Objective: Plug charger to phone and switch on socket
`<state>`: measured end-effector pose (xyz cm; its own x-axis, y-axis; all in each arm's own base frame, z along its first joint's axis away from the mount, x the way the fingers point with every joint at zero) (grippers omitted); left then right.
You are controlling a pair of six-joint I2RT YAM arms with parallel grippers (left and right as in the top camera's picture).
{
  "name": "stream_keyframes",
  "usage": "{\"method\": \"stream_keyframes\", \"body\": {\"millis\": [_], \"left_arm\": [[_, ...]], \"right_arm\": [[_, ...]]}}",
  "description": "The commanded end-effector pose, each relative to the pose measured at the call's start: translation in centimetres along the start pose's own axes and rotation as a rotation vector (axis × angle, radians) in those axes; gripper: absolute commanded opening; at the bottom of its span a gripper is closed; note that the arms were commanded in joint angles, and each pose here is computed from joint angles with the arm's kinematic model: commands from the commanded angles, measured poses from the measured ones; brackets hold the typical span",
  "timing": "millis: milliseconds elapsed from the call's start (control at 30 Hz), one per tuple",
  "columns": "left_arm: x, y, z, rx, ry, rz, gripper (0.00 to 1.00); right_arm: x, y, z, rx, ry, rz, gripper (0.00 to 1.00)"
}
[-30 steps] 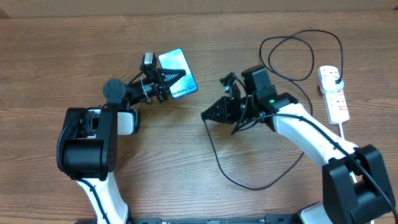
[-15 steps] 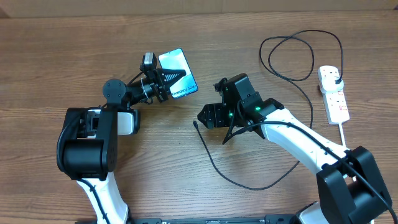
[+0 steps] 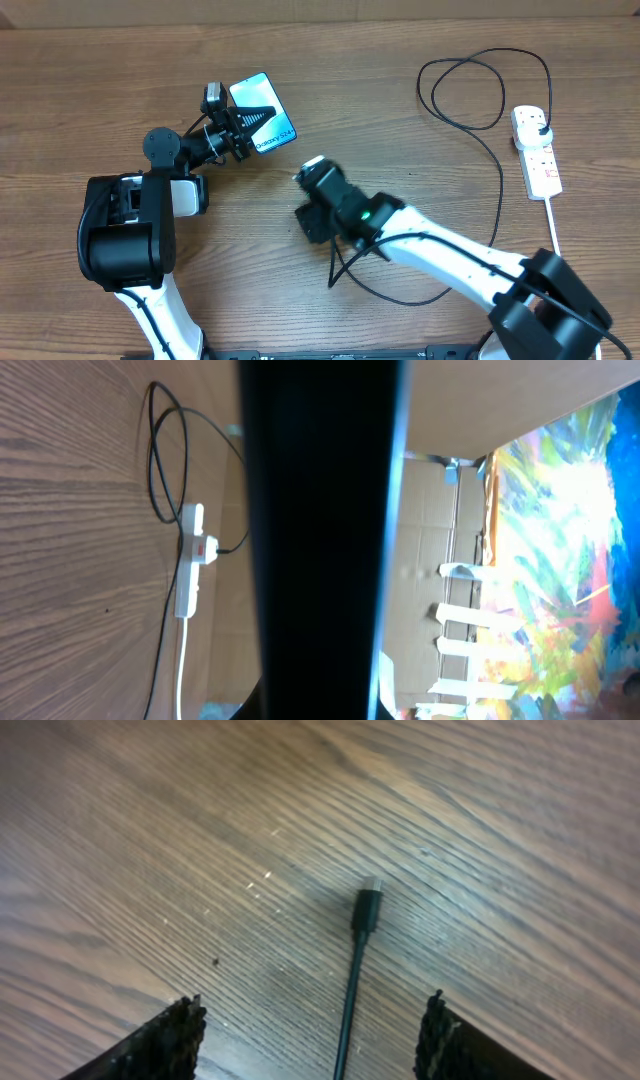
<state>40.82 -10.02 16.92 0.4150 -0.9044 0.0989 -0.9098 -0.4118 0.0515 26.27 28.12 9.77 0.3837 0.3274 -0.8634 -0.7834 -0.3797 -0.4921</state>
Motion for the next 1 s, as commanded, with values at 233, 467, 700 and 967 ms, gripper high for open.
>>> {"method": "stream_keyframes", "body": {"millis": [233, 467, 700, 967], "left_arm": [[0.1, 0.5, -1.1, 0.063, 0.008, 0.027, 0.04], [0.0, 0.6, -1.0, 0.062, 0.005, 0.038, 0.04], [0.0, 0.7, -1.0, 0.062, 0.003, 0.045, 0.04], [0.0, 0.7, -1.0, 0.063, 0.003, 0.044, 0.04]], "right_arm": [[4.1, 1.1, -1.4, -0.092, 0.186, 0.014, 0.5], [5.6, 1.5, -1.3, -0.091, 0.181, 0.023, 0.4], [6.8, 2.2, -2.6, -0.071, 0.205, 0.059, 0.33], [7.0, 2.7, -2.7, 0.005, 0.117, 0.111, 0.04]]}}
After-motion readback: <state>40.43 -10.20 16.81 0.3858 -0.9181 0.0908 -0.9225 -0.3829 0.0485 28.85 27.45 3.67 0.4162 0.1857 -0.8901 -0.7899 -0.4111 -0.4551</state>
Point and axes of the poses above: each gripper's point midway between its finger pads, its own x axis out along the fingers, its own z axis along the line the jaws close on, y = z × x, the point moved 4 cm from there along -x, back along the fingers, and after that the axes turned 4 degrees about x, right-handed, at the moved point
